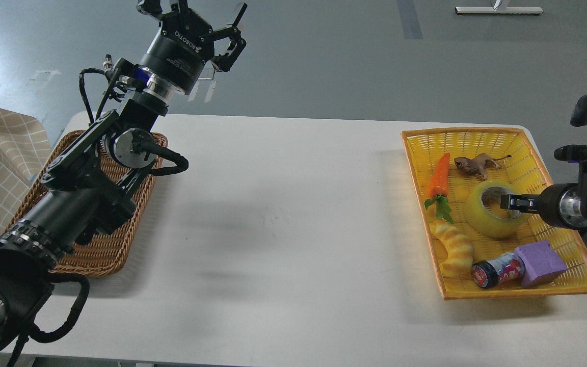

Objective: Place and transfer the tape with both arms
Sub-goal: 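Insert the right gripper into the tape roll's hole and grip it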

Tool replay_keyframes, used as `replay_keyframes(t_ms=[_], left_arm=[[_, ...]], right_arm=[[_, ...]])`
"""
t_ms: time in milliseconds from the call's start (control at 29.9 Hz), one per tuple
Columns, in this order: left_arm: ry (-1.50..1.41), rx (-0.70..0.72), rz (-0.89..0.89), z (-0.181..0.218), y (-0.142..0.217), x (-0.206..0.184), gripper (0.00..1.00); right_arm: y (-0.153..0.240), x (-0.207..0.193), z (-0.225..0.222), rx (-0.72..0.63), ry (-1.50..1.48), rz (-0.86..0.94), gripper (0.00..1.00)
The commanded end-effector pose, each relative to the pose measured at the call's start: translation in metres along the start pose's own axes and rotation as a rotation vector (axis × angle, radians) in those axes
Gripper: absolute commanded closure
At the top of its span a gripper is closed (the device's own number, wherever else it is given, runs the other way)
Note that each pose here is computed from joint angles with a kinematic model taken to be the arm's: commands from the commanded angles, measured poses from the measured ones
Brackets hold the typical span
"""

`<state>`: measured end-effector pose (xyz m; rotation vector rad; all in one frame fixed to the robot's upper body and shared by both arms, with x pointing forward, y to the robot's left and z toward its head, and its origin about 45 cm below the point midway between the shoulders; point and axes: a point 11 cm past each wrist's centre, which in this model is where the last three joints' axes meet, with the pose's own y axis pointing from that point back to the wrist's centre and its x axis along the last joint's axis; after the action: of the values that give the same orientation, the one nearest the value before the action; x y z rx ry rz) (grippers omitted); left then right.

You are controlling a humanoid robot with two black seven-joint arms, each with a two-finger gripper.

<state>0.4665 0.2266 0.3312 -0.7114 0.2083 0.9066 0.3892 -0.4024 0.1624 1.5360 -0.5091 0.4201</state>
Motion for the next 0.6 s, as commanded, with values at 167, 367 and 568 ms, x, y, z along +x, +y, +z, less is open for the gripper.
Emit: replay_keyframes(t_ms=[167, 367, 568], left_arm=[[0.003, -0.001, 0.0, -0.0005, -0.0003, -0.0005, 0.02], [0.003, 0.003, -0.002, -0.0026, 0.0, -0.0012, 0.02], [-0.001, 0.003, 0.001, -0.0011, 0.0007, 0.0004, 0.02]], right_arm=[[-0.0036, -0.001, 0.0045, -0.014, -0.019, -0.004, 0.56], [-0.0036, -0.001, 0.0049, -0.014, -0.021, -0.004, 0.64], [-0.0039, -0.0011, 0.0041, -0.013, -0.02, -0.004, 0.77]])
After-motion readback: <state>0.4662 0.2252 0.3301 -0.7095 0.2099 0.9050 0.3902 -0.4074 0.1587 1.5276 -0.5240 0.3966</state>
